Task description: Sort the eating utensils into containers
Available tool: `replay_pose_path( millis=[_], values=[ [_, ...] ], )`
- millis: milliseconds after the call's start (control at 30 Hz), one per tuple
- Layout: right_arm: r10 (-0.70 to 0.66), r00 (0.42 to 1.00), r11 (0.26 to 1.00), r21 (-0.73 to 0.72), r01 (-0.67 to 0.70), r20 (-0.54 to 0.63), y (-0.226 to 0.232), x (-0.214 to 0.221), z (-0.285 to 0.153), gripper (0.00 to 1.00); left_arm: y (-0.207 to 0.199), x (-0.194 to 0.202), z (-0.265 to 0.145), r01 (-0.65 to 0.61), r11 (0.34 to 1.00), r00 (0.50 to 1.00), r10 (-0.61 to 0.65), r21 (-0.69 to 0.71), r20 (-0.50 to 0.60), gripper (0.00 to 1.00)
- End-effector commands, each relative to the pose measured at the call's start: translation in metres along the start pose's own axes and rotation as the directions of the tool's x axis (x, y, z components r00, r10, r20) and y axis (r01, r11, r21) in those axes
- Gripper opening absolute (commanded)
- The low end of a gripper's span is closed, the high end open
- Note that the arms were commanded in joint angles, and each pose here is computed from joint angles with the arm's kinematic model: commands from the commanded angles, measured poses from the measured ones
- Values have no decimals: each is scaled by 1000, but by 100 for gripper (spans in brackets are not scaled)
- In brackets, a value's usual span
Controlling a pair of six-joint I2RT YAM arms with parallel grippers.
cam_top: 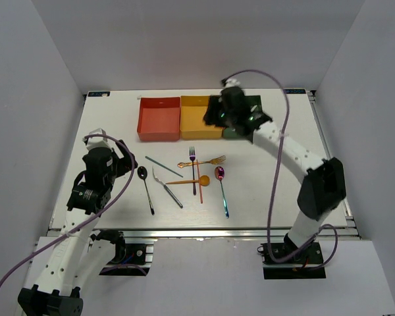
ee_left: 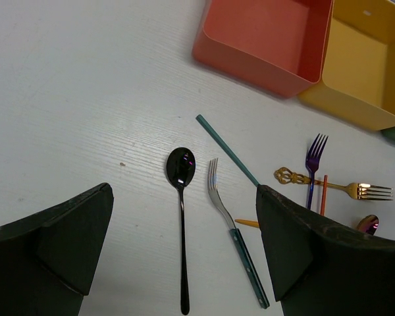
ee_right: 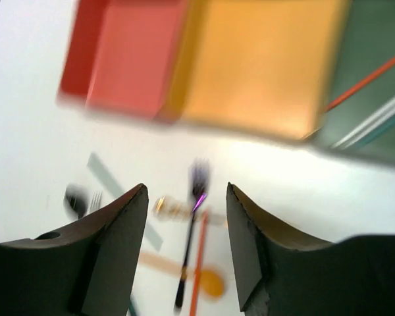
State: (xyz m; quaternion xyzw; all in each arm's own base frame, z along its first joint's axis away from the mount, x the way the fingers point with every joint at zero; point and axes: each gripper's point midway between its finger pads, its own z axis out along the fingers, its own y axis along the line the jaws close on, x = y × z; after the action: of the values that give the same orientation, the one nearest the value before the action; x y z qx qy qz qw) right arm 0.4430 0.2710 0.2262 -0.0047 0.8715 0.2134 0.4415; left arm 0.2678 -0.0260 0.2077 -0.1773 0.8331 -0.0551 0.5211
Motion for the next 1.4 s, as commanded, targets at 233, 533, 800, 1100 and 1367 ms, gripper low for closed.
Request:
replay_pose_path(
  millis=[233, 533, 800, 1100, 1367],
  values=[
    [-278, 939, 939, 149, 310, -200, 30, 150, -23, 48, 1, -9, -6, 14, 1000, 999, -14, -1, 42, 98],
    [-307, 891, 921, 132, 367, -335, 24, 199, 8, 40, -1, -11, -8, 15, 1000, 999, -15, 10, 48, 98],
    [-304, 867, 921, 113, 374, -395, 20, 226, 24, 35, -3, -9, -7, 11, 1000, 999, -12, 19, 42, 98],
    [-288, 893, 921, 155, 357, -346, 17, 211, 15, 34, -3, -9, -7, 9, 1000, 999, -10, 23, 40, 98],
    [-302, 896, 930, 104, 352, -326, 36, 210, 6, 33, -4, -10, -7, 10, 1000, 999, -11, 25, 42, 98]
  ],
)
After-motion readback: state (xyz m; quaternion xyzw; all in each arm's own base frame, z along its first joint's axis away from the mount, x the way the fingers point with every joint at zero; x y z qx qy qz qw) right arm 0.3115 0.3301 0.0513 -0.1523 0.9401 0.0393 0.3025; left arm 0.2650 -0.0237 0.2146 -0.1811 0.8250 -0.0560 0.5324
